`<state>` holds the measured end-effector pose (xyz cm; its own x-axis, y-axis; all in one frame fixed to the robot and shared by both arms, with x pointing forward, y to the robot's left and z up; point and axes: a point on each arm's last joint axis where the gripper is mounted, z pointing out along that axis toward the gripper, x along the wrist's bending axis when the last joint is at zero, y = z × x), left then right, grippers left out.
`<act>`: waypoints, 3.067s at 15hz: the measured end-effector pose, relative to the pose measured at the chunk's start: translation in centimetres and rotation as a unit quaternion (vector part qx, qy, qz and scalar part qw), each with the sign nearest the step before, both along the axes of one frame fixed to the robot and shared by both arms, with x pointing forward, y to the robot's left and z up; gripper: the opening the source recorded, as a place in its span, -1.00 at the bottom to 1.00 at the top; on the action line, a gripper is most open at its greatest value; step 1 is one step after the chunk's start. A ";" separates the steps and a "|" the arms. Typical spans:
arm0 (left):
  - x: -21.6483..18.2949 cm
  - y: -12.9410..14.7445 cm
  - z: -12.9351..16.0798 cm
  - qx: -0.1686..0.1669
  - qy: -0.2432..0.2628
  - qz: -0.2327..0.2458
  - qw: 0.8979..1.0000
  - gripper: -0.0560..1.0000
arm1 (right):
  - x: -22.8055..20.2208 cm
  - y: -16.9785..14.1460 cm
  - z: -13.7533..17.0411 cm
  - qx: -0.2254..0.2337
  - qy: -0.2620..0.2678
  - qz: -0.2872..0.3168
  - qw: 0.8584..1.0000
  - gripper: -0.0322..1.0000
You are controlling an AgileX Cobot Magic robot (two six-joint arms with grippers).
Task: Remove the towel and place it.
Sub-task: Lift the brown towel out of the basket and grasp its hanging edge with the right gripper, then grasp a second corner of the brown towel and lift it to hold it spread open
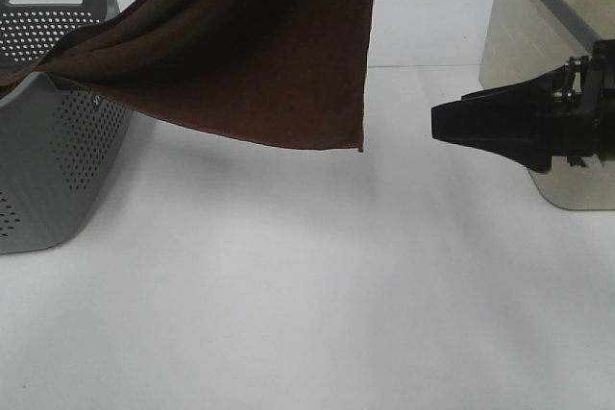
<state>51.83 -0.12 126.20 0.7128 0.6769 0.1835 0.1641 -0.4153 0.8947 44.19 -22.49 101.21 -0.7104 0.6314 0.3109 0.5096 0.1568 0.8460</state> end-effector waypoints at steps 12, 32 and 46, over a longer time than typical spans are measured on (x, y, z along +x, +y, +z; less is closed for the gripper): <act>-0.1 -0.3 0.2 -0.020 -0.001 -0.009 1.000 -0.89 | 4.3 4.7 -2.7 -0.073 0.023 -0.046 0.996 0.35; 4.0 -2.6 -5.1 0.048 -0.008 0.058 0.997 -0.89 | 5.7 5.6 0.7 -0.082 0.161 -0.051 0.982 -0.94; -0.2 5.0 6.5 -0.031 -0.175 0.150 0.973 -0.89 | 7.5 1.7 27.1 -0.152 -0.087 -0.247 0.953 -0.94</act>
